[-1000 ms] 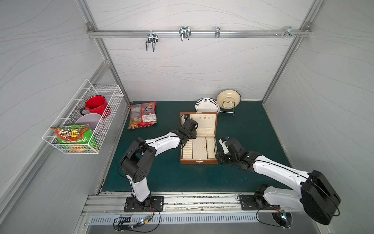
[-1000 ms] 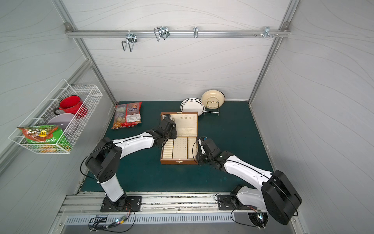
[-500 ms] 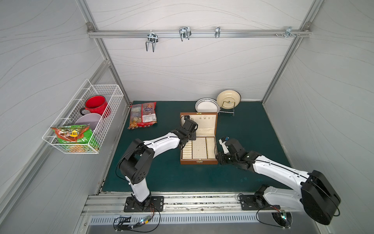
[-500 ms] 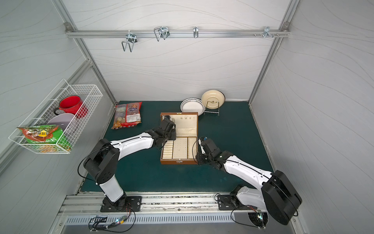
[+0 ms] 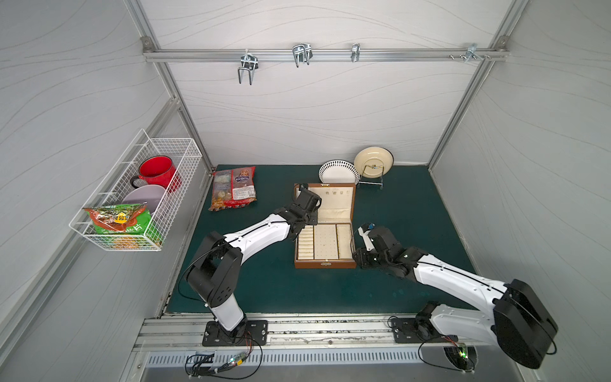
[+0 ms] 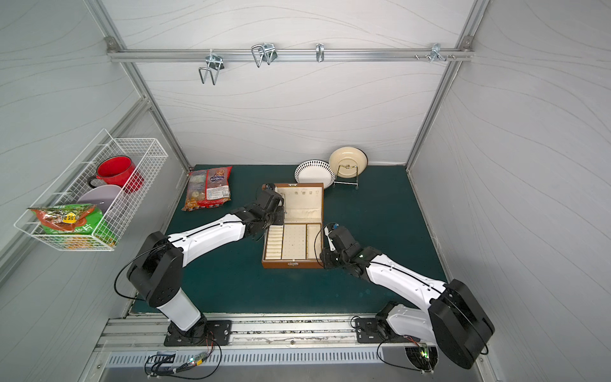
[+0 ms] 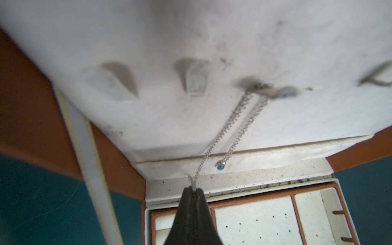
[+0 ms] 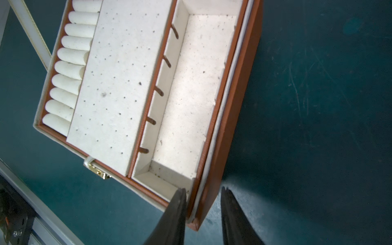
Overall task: Put jewelry chain into jewelry box
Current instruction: Adjust the necklace in the storage slot.
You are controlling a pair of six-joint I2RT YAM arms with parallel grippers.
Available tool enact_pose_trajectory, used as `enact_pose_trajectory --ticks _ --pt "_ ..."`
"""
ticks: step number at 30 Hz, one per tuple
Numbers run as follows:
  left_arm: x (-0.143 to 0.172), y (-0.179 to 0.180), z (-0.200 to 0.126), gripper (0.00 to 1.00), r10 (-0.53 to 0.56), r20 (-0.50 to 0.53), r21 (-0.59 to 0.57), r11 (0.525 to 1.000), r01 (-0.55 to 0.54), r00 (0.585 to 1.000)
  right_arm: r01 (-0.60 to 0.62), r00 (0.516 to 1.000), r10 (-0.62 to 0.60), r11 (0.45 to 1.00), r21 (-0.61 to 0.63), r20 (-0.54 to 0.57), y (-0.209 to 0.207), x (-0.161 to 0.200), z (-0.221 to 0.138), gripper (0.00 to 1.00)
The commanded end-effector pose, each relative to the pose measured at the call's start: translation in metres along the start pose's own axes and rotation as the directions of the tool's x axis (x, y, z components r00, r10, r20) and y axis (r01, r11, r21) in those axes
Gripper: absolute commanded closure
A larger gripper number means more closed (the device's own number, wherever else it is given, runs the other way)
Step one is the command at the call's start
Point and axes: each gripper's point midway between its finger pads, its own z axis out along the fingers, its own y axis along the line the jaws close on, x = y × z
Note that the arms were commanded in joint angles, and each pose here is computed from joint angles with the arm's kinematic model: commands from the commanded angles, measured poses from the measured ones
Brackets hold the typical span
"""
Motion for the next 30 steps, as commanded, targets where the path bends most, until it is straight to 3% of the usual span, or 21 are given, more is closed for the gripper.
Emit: enact_pose_trajectory --ticks 1,13,30 --pt "-0.042 -0.008 -0.019 1.0 0.009 0.105 0.022 1.0 -0.011 0.994 -0.002 1.0 0.002 1.0 0.012 -0.001 -0.002 0.004 -0.002 0.67" --pt "-0.075 -0.01 -0.026 1.0 0.05 0.164 0.026 0.998 -0.055 0.985 -0.001 1.0 0.001 1.0 0.009 0.001 -0.001 0.003 -0.003 0.67" --pt "-0.055 0.002 -0.005 1.0 0.089 0.188 0.007 0.996 -0.092 0.978 -0.006 1.0 0.006 1.0 0.007 -0.004 -0.002 0.005 -0.003 0.67"
